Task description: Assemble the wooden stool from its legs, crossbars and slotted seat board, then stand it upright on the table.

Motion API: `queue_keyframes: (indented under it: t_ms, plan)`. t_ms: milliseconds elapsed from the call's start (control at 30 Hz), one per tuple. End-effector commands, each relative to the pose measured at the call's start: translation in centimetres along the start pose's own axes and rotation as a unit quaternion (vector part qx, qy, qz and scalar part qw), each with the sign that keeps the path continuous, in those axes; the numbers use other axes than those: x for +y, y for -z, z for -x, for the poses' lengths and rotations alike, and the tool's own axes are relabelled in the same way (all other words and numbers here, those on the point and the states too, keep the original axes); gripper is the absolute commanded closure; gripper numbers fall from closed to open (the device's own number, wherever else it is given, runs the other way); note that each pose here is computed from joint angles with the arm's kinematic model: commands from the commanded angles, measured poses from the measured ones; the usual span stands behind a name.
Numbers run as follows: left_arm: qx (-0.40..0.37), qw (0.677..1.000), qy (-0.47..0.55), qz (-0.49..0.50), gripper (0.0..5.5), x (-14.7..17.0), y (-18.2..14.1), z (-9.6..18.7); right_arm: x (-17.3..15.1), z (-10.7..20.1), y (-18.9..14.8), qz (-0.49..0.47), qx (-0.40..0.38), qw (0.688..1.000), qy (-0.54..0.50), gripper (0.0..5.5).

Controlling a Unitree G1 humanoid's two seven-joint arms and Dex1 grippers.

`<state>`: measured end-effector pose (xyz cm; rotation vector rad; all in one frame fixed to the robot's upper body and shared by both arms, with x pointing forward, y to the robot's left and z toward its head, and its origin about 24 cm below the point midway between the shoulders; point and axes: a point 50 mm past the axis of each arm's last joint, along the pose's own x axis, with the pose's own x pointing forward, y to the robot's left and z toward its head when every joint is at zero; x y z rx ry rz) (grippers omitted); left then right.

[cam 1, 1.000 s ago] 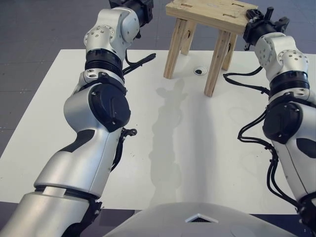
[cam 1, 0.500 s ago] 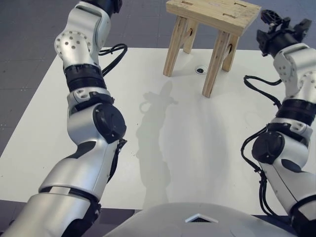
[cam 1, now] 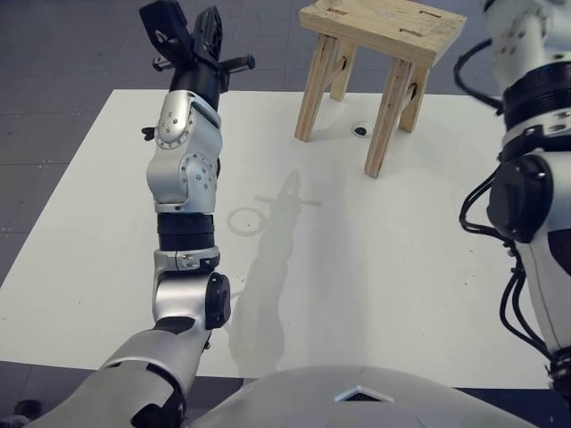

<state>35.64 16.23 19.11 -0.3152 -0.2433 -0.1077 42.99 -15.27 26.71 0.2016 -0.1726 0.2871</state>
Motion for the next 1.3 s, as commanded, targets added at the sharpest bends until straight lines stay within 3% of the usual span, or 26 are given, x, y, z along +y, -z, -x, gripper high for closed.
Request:
queue_keyframes:
  t_ms: [33, 100, 233, 400, 500, 567, 767, 900, 1000, 1167, 1300]
  plan:
    - [0.068, 0.997, -0.014, 0.018, 5.4, -0.1, 2.8, 1.0, -4.1, 4.9, 13.0, -0.074, 0.242, 0.963, 0.094, 2.67]
    - [0.098, 0.995, -0.021, 0.031, 5.4, 0.1, 4.0, 1.6, -5.2, 6.1, 14.0, -0.099, 0.259, 0.955, 0.107, 2.67]
    - [0.115, 0.992, -0.024, 0.049, 5.4, 0.3, 4.4, 1.9, -4.5, 4.3, 10.6, -0.116, 0.203, 0.97, 0.066, 2.67]
    - [0.107, 0.992, -0.013, 0.061, 5.4, -0.2, 4.0, 1.6, -1.0, 1.0, -0.2, -0.117, -0.023, 0.991, -0.066, 2.67]
    - [0.107, 0.992, -0.006, 0.064, 5.4, -0.7, 4.2, 1.7, 0.5, 2.1, -5.4, -0.11, -0.126, 0.979, -0.115, 2.67]
    - [0.105, 0.992, -0.003, 0.062, 5.4, -0.9, 4.3, 1.8, 0.8, 3.5, -6.0, -0.088, -0.146, 0.978, -0.122, 2.67]
    - [0.108, 0.994, 0.013, -0.031, 5.4, -0.1, 5.5, 4.0, -0.8, 14.1, 3.6, 0.055, -0.049, 0.997, -0.001, 2.67]
    - [0.09, 0.987, 0.048, -0.126, 5.4, -0.4, 6.1, 7.2, 0.9, 19.9, 10.1, 0.102, 0.035, 0.992, 0.067, 2.67]
    - [0.079, 0.982, 0.074, -0.155, 5.4, -1.3, 6.4, 8.6, 1.8, 21.2, 12.5, 0.134, 0.064, 0.984, 0.095, 2.67]
    - [0.057, 0.979, 0.076, -0.179, 5.4, -2.1, 6.6, 9.6, 2.8, 21.5, 13.6, 0.145, 0.068, 0.981, 0.114, 2.67]
    - [0.063, 0.98, 0.059, -0.177, 4.88, -2.1, 7.1, 10.5, 2.9, 21.4, 13.7, 0.143, 0.071, 0.981, 0.114, 2.62]
